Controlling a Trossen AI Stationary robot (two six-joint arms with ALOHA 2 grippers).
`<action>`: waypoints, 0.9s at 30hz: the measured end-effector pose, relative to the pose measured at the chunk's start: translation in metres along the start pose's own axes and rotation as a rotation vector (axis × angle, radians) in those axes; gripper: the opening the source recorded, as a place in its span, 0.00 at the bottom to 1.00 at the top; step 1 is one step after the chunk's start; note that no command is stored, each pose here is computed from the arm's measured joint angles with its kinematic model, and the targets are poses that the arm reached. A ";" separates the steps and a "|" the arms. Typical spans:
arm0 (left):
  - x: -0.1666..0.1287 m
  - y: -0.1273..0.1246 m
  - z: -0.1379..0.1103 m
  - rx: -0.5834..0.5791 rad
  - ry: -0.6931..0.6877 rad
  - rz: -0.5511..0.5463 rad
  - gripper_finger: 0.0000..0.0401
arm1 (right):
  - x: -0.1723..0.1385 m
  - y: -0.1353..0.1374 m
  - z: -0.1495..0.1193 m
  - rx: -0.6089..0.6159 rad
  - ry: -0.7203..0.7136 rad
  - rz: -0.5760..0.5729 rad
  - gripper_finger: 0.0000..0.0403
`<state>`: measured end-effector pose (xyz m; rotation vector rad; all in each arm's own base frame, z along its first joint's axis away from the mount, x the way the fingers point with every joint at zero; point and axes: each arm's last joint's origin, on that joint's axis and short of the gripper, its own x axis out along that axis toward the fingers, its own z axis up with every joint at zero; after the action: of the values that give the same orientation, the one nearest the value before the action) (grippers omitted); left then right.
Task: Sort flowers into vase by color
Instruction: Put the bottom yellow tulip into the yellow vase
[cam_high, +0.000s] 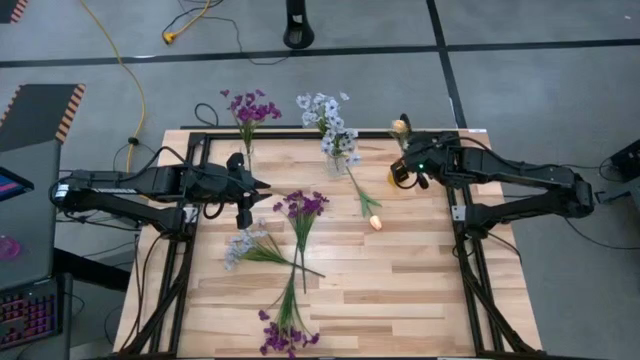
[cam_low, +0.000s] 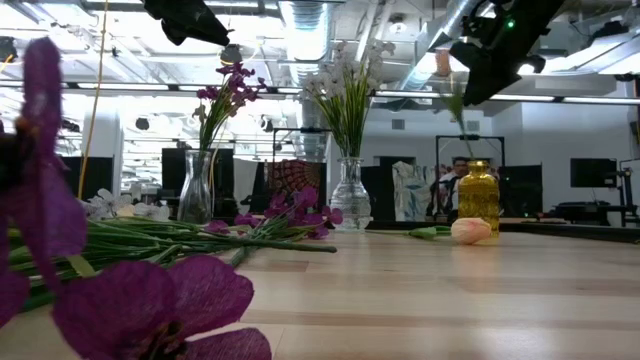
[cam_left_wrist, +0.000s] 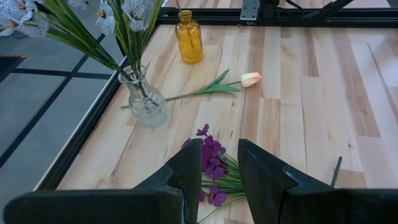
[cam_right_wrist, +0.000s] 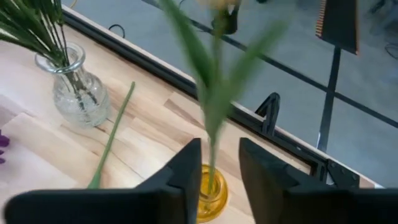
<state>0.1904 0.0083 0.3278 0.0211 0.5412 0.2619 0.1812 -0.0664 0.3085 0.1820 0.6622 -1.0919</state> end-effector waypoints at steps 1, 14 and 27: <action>0.000 0.000 0.000 0.000 0.000 0.000 0.23 | 0.000 0.000 0.000 0.000 0.002 0.004 0.37; 0.000 0.000 0.000 0.000 0.000 0.000 0.23 | -0.017 -0.004 0.008 0.067 0.164 0.196 0.53; 0.000 0.000 0.000 0.000 0.000 0.000 0.23 | -0.028 0.007 0.008 0.253 0.335 0.425 0.51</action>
<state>0.1904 0.0083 0.3277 0.0212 0.5416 0.2619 0.1822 -0.0458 0.3293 0.7039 0.7392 -0.7348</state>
